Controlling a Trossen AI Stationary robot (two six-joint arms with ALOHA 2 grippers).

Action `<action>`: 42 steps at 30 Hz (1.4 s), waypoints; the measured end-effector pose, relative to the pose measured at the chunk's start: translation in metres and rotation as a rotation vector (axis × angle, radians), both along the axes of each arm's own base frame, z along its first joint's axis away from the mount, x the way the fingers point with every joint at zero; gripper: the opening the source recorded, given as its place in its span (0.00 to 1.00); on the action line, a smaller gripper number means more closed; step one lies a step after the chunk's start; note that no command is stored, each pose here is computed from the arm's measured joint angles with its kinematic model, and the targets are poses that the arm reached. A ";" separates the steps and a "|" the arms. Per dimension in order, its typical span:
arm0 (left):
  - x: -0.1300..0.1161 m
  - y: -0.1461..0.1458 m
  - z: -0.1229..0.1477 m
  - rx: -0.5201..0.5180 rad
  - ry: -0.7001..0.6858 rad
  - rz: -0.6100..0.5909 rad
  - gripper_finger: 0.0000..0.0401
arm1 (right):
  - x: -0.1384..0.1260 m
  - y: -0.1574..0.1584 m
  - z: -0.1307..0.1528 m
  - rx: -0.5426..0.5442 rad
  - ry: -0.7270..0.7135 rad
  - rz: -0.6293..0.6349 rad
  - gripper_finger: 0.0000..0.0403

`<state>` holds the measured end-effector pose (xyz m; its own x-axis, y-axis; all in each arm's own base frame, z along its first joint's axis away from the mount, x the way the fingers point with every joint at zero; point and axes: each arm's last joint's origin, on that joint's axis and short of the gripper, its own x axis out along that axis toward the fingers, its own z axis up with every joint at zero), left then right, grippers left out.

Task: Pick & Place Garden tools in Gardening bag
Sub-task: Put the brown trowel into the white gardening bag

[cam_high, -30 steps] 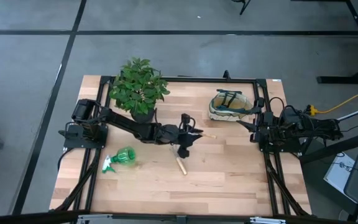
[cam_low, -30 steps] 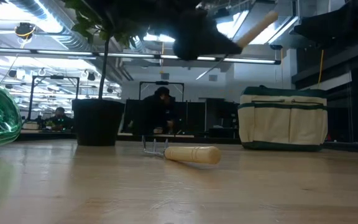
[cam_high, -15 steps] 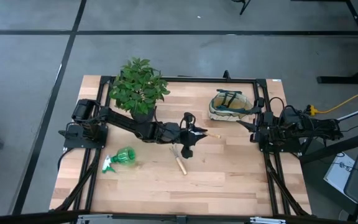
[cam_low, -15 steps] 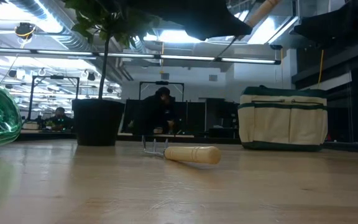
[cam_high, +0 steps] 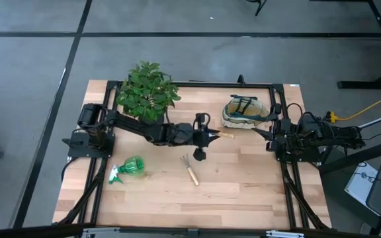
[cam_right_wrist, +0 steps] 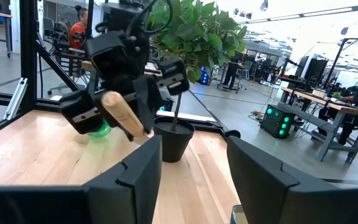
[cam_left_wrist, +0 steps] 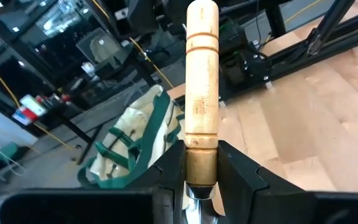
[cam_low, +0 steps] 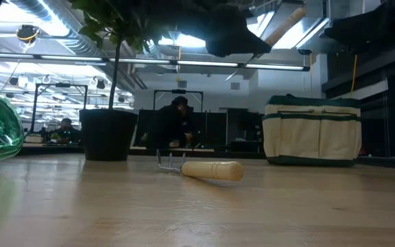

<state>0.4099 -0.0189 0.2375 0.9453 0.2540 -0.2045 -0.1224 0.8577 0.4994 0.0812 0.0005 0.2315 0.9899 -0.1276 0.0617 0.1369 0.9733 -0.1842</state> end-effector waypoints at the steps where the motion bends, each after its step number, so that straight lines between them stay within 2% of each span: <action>1: 0.000 0.002 0.000 -0.018 0.000 -0.003 0.17 | 0.000 0.000 0.000 0.000 0.000 0.000 0.46; 6: 0.000 0.010 -0.003 -0.072 0.020 -0.020 0.17 | 0.000 0.000 0.000 0.000 0.000 0.000 0.46; 23: -0.005 0.013 -0.017 -0.071 0.160 0.060 0.17 | 0.000 0.000 0.000 0.000 -0.001 0.000 0.46; 25: -0.005 0.013 -0.017 -0.071 0.162 0.060 0.17 | 0.000 0.000 0.000 0.030 -0.005 0.007 0.46; 29: -0.005 0.013 -0.017 -0.071 0.162 0.060 0.17 | 0.000 0.002 0.001 0.151 -0.020 0.092 0.46; 33: -0.005 0.013 -0.017 -0.070 0.169 0.061 0.17 | 0.000 0.005 0.004 0.155 -0.050 0.173 0.46; 37: -0.005 0.013 -0.017 -0.070 0.169 0.061 0.17 | 0.000 0.005 0.005 0.155 -0.059 0.181 0.46; 42: -0.005 0.013 -0.017 -0.070 0.168 0.061 0.17 | 0.007 0.008 -0.003 0.169 0.047 0.257 0.46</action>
